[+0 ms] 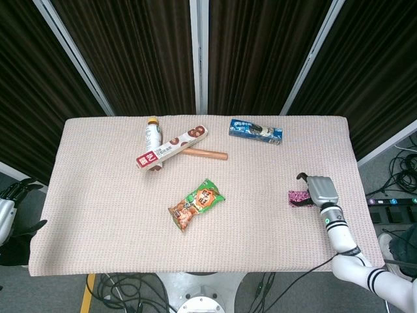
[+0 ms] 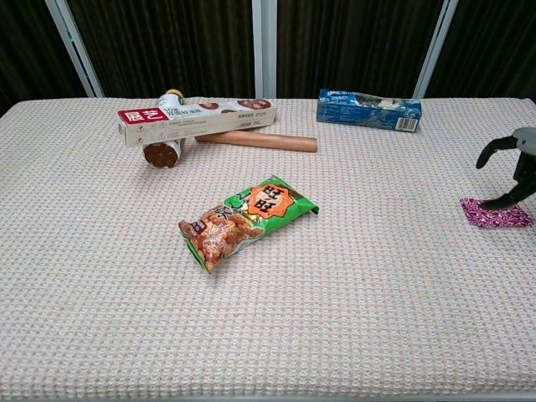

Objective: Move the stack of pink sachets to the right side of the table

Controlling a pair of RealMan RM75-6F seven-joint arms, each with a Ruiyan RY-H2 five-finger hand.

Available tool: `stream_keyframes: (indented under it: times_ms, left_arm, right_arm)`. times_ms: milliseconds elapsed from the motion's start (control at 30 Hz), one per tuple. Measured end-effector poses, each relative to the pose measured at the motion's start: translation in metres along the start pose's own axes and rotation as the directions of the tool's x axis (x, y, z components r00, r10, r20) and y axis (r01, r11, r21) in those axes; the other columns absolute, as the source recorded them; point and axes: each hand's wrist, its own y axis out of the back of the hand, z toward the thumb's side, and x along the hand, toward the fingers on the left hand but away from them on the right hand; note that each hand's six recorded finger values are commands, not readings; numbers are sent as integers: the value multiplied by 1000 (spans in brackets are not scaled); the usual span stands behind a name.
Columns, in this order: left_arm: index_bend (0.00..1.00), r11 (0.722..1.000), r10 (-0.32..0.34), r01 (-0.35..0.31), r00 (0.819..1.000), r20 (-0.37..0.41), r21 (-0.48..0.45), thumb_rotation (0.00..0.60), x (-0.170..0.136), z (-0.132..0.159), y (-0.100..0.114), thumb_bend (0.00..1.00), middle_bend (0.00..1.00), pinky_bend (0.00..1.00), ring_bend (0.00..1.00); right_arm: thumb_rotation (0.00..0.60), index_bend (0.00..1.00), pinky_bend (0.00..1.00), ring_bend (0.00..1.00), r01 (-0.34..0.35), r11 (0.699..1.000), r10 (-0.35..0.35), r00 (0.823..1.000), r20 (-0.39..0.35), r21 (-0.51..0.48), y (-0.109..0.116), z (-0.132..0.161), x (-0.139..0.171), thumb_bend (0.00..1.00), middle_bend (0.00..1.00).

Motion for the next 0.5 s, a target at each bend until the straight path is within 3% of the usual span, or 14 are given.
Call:
stream_keyframes:
  times_ms: [100, 167, 233, 300, 333, 400, 500]
  left_arm:
    - [313, 1000, 3, -3, 1000, 2, 2, 600, 1, 1, 1, 0, 286, 345, 234]
    - [313, 1000, 5, -5, 1000, 2, 4, 600, 2, 1, 2, 0, 286, 345, 234]
    - [312, 1000, 6, -6, 1000, 1, 11, 600, 3, 1, 2, 2, 285, 345, 234]
    - [312, 1000, 9, -9, 1000, 1, 27, 600, 4, -1, 2, 9, 285, 345, 234]
    - [312, 999, 10, -10, 1000, 0, 36, 600, 5, -1, 2, 11, 286, 345, 234]
    - [312, 999, 16, -16, 1000, -1, 51, 600, 6, -3, 2, 11, 286, 345, 234]
    - [312, 998, 24, -24, 1000, 2, 53, 600, 9, -3, 3, 11, 285, 344, 234]
  right_arm:
    - [360, 369, 973, 998, 77, 995, -79, 997, -24, -70, 21, 4, 6, 0, 1000]
    - [351, 365, 903, 931, 147, 984, -151, 988, -31, -103, 38, 2, 12, 0, 969]
    - [319, 320, 748, 677, 214, 971, -219, 975, -33, -103, 52, -2, 20, 0, 770]
    - [253, 207, 399, 245, 297, 953, -299, 954, -33, -64, 66, -11, 31, 0, 394]
    - [224, 150, 252, 118, 328, 944, -330, 944, -32, -36, 71, -15, 37, 0, 274]
    - [187, 39, 48, 6, 376, 925, -376, 926, -22, 48, 78, -27, 51, 0, 110]
    - [176, 4, 3, 0, 382, 905, -390, 921, 7, 188, 79, -48, 74, 0, 60]
